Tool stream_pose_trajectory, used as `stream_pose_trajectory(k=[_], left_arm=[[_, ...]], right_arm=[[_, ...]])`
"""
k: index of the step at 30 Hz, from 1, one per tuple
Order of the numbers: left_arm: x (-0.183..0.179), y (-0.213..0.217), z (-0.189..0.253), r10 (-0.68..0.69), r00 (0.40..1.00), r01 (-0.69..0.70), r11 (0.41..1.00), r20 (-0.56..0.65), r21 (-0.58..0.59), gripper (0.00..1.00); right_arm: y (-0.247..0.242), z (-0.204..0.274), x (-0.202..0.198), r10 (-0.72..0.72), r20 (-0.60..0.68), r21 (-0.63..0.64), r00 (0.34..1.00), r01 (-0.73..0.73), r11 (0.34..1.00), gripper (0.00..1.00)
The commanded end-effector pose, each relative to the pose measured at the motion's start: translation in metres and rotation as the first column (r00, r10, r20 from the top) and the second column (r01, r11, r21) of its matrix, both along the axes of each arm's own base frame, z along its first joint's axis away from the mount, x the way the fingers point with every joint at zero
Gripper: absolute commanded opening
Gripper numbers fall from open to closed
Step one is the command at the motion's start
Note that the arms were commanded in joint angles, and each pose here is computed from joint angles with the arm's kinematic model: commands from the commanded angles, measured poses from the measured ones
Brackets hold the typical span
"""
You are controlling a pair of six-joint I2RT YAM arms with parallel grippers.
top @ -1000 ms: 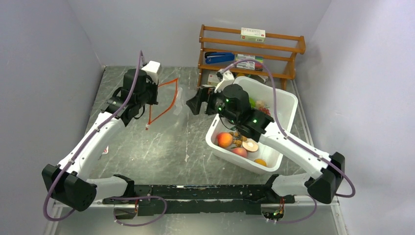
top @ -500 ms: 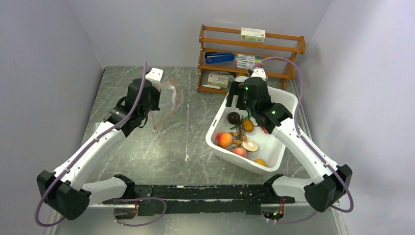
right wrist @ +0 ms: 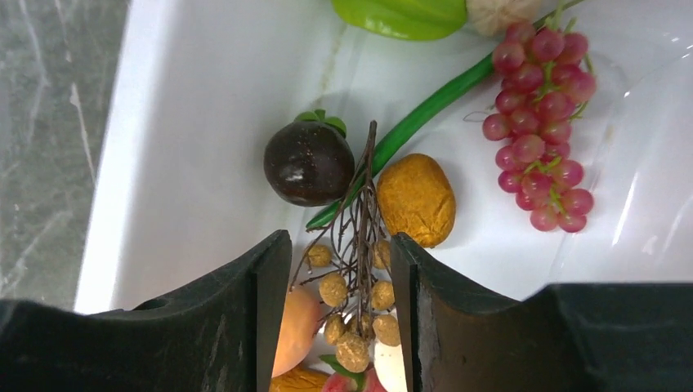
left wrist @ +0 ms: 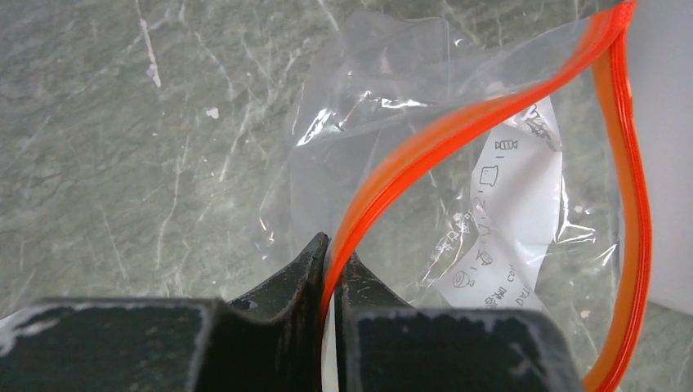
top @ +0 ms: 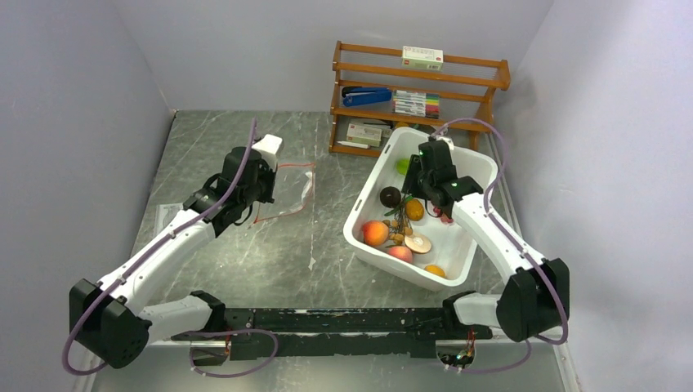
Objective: Place the food in the zip-top bag and seal the zipper
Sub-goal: Pick up the fake fruit from the bin.
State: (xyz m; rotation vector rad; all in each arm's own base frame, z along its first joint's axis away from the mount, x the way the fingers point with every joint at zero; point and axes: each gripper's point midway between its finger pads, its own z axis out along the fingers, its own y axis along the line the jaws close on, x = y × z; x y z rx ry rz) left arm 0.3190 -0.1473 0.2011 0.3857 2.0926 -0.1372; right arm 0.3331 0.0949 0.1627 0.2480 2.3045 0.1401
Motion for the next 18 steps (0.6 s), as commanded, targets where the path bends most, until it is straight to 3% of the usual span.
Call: stream_pose_trajectory(k=[1, 10, 18], left_arm=[[-0.003, -0.011, 0.011, -0.060, 0.997, 0.062, 0.997, 0.051, -0.043, 0.07], [-0.005, -0.006, 0.008, -0.069, 0.997, 0.069, 0.998, 0.047, -0.005, 0.07], [-0.007, -0.007, 0.009, -0.078, 0.996, 0.078, 0.997, 0.046, -0.011, 0.07]], right_arm=[[0.007, -0.025, 0.004, 0.035, -0.045, 0.047, 0.998, -0.033, 0.998, 0.49], [-0.027, -0.070, 0.000, -0.141, -0.162, 0.020, 0.977, 0.147, 0.989, 0.50], [-0.021, -0.082, 0.007, -0.010, -0.173, -0.016, 0.985, 0.008, 1.000, 0.57]])
